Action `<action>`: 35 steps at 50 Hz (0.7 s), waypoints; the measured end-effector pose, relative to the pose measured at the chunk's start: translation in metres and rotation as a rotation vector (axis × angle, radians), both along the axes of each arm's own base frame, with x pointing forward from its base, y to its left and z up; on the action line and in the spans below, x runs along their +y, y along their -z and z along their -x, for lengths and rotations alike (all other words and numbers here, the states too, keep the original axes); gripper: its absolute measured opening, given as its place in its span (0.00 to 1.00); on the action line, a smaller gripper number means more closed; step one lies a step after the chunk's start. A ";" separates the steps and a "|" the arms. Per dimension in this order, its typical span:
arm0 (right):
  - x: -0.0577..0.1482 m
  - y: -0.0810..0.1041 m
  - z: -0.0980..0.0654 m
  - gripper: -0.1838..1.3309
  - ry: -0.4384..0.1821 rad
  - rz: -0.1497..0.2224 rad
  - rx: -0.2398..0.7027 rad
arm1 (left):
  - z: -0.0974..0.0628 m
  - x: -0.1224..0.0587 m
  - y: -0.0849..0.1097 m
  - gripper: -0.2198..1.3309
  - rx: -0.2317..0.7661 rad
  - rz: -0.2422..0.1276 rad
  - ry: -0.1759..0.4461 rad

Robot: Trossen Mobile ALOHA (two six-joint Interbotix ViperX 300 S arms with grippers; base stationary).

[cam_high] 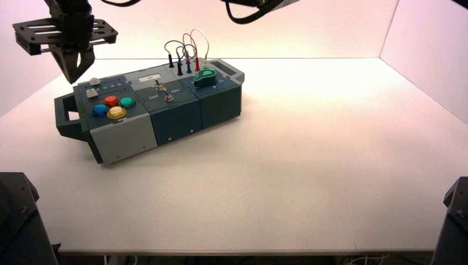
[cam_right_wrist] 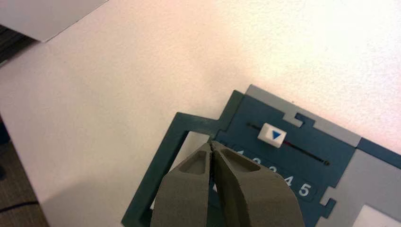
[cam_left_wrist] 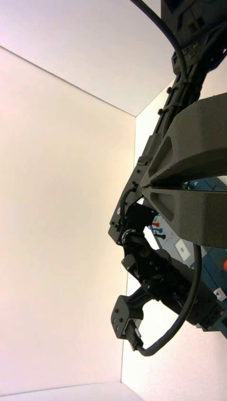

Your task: Move the top slider to position 3.

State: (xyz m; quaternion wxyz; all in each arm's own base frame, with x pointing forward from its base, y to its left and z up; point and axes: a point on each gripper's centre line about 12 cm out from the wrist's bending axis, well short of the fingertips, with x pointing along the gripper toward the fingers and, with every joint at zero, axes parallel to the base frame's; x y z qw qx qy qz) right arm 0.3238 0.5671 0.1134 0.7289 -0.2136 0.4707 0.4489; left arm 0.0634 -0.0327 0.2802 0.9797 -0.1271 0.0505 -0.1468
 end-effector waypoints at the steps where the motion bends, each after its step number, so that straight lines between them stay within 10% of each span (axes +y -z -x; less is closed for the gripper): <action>1: 0.000 -0.001 0.000 0.03 0.000 -0.001 -0.002 | 0.000 0.000 0.000 0.04 0.000 0.000 -0.002; 35: -0.010 0.013 -0.029 0.03 0.049 -0.026 -0.016 | -0.003 0.000 0.001 0.04 0.014 0.001 -0.002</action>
